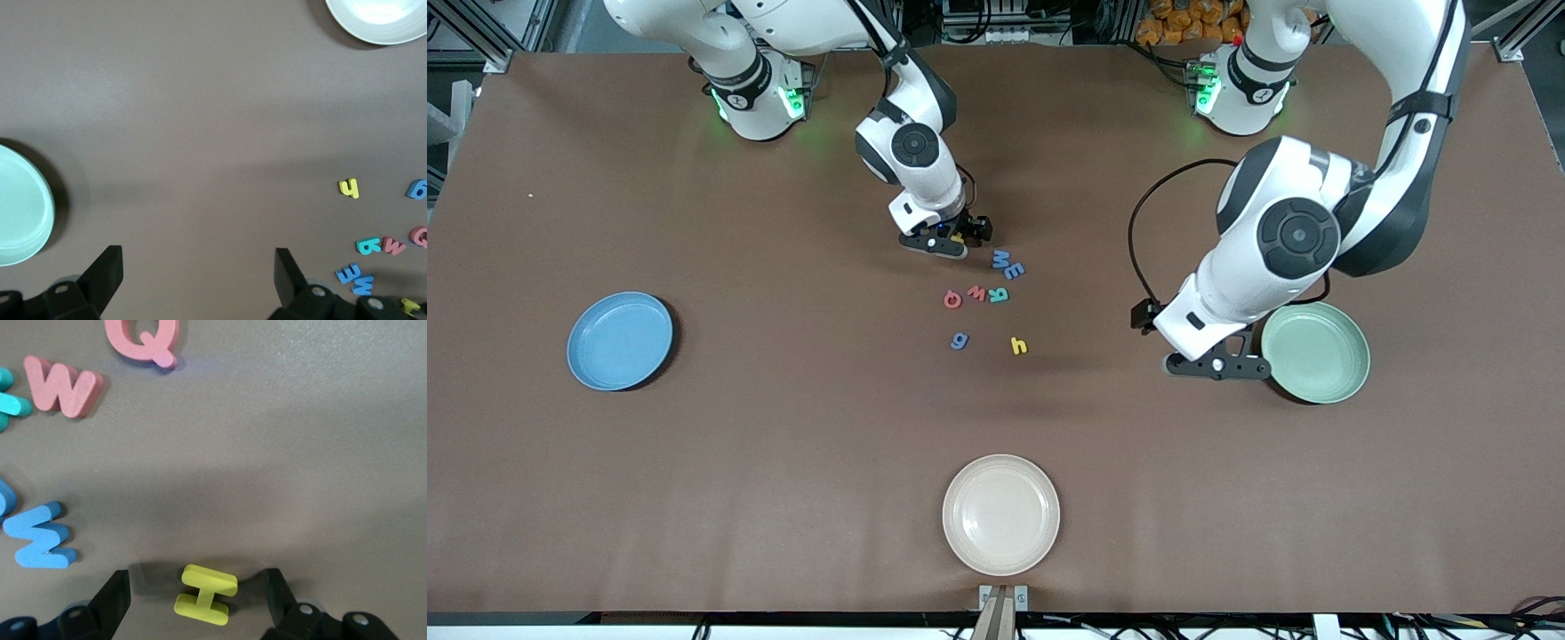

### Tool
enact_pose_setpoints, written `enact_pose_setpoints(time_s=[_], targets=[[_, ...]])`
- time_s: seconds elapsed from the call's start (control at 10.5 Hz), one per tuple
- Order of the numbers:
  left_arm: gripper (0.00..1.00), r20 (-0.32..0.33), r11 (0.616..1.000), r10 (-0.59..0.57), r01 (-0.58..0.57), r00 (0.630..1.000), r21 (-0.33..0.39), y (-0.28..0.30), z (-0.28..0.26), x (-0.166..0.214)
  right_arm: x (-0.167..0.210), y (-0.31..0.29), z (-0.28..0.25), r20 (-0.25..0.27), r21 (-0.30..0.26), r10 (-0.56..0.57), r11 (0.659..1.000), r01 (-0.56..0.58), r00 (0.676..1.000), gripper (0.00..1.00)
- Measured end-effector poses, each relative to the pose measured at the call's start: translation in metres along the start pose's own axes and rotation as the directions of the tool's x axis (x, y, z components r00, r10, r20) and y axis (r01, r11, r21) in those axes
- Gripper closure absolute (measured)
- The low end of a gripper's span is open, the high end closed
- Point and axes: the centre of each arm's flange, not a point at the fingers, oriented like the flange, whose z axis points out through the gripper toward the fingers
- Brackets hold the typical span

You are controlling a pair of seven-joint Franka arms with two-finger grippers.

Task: Sort uppercase to blue plate, lowercase to green plate
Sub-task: 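Lift the yellow H with the right gripper while the left gripper reaches letters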

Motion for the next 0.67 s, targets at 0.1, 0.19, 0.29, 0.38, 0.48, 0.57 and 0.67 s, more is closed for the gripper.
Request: enact_pose_setpoints(time_s=[0.1, 0.19, 0.29, 0.38, 0.48, 0.57, 0.67], targets=[[0.00, 0.000, 1.000, 0.000, 0.000, 1.000, -0.002, 0.000, 0.005, 0.002, 0.000, 0.000, 0.000, 0.000, 0.000, 0.000, 1.000, 0.000, 1.000, 0.11], [0.00, -0.002, 1.000, 0.000, 0.000, 1.000, -0.005, 0.001, 0.010, 0.004, 0.000, 0.000, 0.000, 0.000, 0.000, 0.000, 1.000, 0.000, 1.000, 0.11], [0.00, -0.012, 1.000, 0.003, -0.004, 1.000, -0.011, 0.005, 0.013, 0.007, 0.000, 0.000, 0.000, 0.000, -0.002, -0.001, 1.000, 0.001, 1.000, 0.16], [0.00, -0.019, 1.000, 0.010, -0.011, 1.000, -0.016, 0.014, 0.017, 0.008, 0.000, 0.001, 0.000, 0.000, -0.002, -0.001, 1.000, 0.001, 1.000, 0.16], [0.00, -0.021, 1.000, 0.008, -0.009, 1.000, -0.019, 0.027, 0.024, 0.008, 0.000, 0.001, 0.001, 0.001, -0.003, -0.001, 1.000, 0.001, 1.000, 0.22], [0.00, -0.020, 1.000, 0.001, -0.002, 1.000, -0.023, 0.044, 0.035, 0.008, -0.001, 0.001, 0.001, 0.001, -0.003, -0.001, 1.000, 0.001, 1.000, 0.24], [0.00, -0.022, 1.000, -0.007, 0.006, 1.000, -0.029, 0.060, 0.048, 0.007, -0.001, 0.001, 0.001, 0.001, -0.004, -0.002, 1.000, 0.002, 1.000, 0.28]])
